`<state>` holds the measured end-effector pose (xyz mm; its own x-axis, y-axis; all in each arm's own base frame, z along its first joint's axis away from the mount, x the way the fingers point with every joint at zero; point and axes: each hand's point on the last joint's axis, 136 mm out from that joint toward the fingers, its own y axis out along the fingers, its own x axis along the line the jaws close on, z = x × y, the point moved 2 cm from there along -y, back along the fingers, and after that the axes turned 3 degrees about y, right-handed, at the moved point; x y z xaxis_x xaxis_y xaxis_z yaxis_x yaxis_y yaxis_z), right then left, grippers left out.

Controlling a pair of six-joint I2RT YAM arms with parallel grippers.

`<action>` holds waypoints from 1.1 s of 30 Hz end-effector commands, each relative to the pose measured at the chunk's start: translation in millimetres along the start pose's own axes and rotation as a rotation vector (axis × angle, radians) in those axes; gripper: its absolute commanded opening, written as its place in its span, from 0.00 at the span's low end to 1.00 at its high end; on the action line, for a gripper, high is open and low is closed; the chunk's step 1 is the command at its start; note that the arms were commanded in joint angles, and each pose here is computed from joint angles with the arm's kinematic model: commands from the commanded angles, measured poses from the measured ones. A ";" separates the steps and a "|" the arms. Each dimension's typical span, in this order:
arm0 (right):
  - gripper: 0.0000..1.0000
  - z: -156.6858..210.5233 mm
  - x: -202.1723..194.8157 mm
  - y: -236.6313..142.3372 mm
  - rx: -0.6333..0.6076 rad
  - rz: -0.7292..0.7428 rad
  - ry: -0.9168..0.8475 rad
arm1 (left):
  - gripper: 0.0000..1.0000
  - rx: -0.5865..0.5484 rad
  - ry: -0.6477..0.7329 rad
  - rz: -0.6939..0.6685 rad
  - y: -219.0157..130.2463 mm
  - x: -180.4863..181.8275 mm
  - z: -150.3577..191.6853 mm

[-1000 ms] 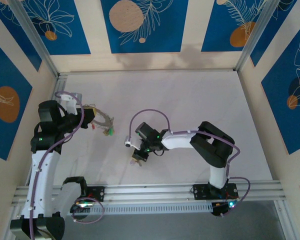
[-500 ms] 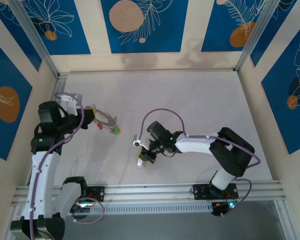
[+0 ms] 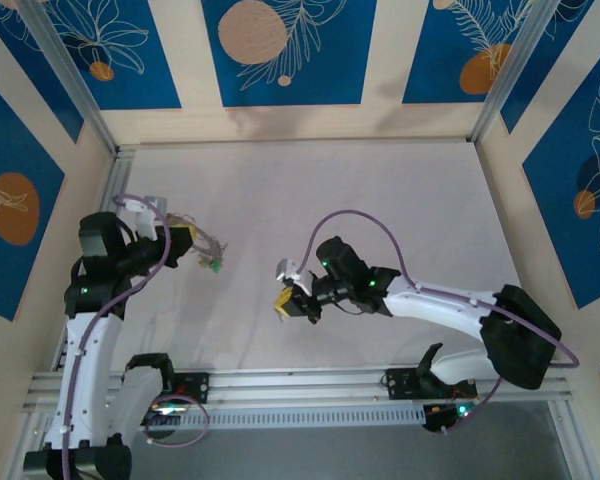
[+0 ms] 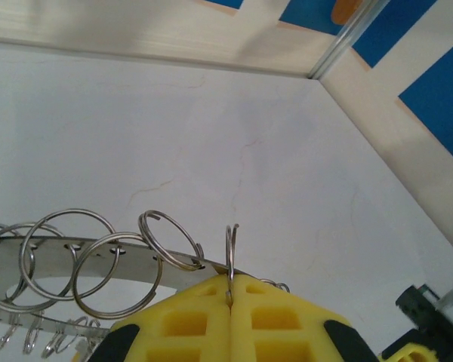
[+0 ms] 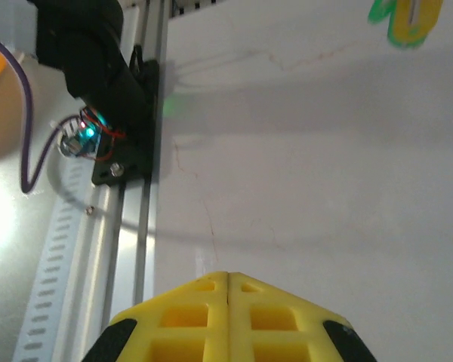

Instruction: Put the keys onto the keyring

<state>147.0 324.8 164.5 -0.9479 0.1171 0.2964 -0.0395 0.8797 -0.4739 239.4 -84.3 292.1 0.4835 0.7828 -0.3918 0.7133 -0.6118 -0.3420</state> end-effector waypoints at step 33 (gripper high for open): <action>0.00 -175.2 68.7 -89.3 -0.435 -0.069 -0.175 | 0.00 -0.066 0.540 0.574 -26.2 -141.9 22.6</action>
<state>144.4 332.0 356.6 -0.9797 0.0308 0.1982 0.0148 0.9965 -0.0817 142.9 -182.0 325.4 0.9487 0.2844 -0.1378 0.2645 -0.9532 -0.1464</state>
